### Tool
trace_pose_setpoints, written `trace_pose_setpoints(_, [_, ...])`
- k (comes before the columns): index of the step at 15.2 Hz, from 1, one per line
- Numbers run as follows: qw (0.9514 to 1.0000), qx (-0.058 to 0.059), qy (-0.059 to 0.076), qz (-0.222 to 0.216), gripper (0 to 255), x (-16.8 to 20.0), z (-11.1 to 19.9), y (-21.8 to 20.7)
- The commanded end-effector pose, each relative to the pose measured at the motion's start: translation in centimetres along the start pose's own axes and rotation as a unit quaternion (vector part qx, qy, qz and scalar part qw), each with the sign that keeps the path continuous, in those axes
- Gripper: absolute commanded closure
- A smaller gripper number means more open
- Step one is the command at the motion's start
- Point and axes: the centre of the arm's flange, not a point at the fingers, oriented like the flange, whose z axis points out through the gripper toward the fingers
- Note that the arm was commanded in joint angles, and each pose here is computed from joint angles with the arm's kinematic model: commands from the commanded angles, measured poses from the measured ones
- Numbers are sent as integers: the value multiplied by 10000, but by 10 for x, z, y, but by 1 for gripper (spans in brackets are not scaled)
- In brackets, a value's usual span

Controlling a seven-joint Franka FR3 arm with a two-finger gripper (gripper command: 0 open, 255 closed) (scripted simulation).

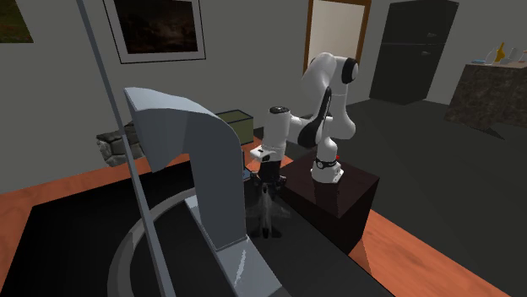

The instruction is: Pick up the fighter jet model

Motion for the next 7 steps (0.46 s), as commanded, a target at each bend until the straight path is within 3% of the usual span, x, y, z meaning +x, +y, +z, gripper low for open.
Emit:
trace_pose_setpoints(1, [10000, -8, 12, 8, 255, 1, -12, 2])
trace_pose_setpoints(7, [10000, -8, 12, 8, 255, 5, -34, 4])
